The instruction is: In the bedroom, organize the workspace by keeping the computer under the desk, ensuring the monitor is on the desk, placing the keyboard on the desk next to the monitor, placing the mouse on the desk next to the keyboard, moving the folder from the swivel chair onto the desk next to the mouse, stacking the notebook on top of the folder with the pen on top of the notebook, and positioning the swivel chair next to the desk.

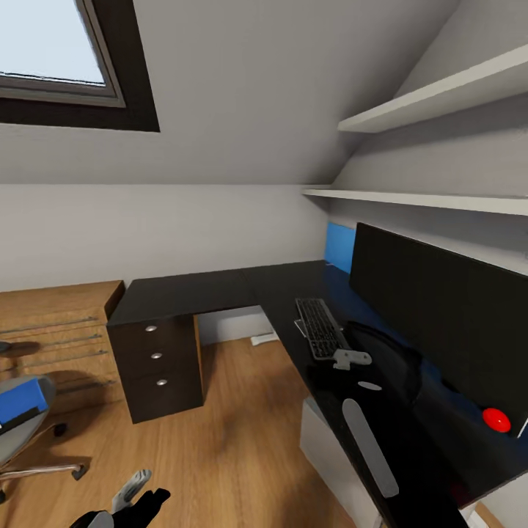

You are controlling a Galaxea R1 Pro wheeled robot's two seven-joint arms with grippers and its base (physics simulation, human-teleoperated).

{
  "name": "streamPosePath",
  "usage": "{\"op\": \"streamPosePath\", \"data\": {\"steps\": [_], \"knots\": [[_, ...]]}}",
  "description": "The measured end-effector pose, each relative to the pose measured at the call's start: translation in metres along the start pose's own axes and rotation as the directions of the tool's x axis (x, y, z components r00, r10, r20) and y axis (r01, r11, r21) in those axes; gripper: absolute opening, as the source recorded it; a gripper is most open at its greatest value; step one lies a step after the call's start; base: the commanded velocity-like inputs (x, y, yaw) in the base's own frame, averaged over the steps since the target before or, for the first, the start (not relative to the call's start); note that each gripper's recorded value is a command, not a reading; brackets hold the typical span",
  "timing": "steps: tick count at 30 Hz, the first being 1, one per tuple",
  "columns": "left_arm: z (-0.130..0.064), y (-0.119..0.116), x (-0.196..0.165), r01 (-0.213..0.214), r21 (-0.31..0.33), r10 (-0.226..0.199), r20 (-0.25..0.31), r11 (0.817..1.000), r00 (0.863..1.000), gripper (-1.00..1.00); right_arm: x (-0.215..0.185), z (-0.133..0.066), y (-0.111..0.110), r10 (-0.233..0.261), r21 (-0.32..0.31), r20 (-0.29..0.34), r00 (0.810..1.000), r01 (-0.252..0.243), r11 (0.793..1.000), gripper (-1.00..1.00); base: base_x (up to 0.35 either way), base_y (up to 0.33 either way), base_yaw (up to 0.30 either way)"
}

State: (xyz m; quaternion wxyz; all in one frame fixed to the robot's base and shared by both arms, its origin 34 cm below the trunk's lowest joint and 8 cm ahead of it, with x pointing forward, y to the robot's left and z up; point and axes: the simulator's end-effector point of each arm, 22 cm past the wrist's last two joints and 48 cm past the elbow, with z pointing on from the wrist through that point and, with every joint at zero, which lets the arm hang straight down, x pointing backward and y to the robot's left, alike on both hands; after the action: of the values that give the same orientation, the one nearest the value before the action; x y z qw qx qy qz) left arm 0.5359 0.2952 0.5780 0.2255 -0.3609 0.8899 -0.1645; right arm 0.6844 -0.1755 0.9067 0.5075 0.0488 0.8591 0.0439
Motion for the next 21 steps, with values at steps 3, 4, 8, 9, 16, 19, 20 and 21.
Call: {"op": "streamPosePath", "data": {"steps": [3,4,8,9,16,19,20,21], "knots": [[0.0,0.0,0.0,-0.001,0.0,0.001,0.0,1.0,1.0,1.0,-0.003,0.005,-0.007,0.013,0.014,0.001,1.0,-0.013,1.0,1.0,0.282,0.204,-0.291],[0.0,0.0,0.0,-0.001,0.0,0.001,0.0,1.0,1.0,1.0,-0.003,0.005,-0.007,0.015,0.016,0.002,1.0,-0.015,1.0,1.0,0.292,0.177,-0.291],[0.0,-0.001,0.001,-0.002,0.001,0.002,-0.001,1.0,1.0,1.0,-0.004,0.01,-0.011,0.019,0.025,-0.004,1.0,-0.019,1.0,1.0,0.312,0.109,-0.292],[0.0,-0.001,0.001,-0.003,0.001,0.003,-0.002,1.0,1.0,1.0,-0.004,0.012,-0.013,0.022,0.029,-0.007,1.0,-0.022,0.999,1.0,0.326,0.048,-0.292],[0.0,-0.001,0.001,-0.002,0.001,0.002,-0.002,1.0,1.0,1.0,-0.001,0.021,-0.02,0.033,0.045,-0.019,0.999,-0.032,0.998,1.0,0.335,0.011,-0.149],[0.0,-0.001,0.001,-0.002,0.001,0.002,-0.001,1.0,1.0,1.0,-0.001,0.026,-0.021,0.042,0.05,-0.012,0.999,-0.041,0.998,1.0,0.337,0.002,-0.036],[0.0,-0.001,0.001,-0.002,0.001,0.002,-0.001,1.0,1.0,1.0,-0.001,0.029,-0.022,0.045,0.051,-0.01,0.999,-0.044,0.998,1.0,0.337,0.001,-0.018],[0.0,-0.001,0.001,-0.001,0.001,0.001,0.0,1.0,1.0,1.0,0.0,0.033,-0.023,0.049,0.056,-0.011,0.999,-0.048,0.997,1.0,0.337,0.001,-0.012]]}}
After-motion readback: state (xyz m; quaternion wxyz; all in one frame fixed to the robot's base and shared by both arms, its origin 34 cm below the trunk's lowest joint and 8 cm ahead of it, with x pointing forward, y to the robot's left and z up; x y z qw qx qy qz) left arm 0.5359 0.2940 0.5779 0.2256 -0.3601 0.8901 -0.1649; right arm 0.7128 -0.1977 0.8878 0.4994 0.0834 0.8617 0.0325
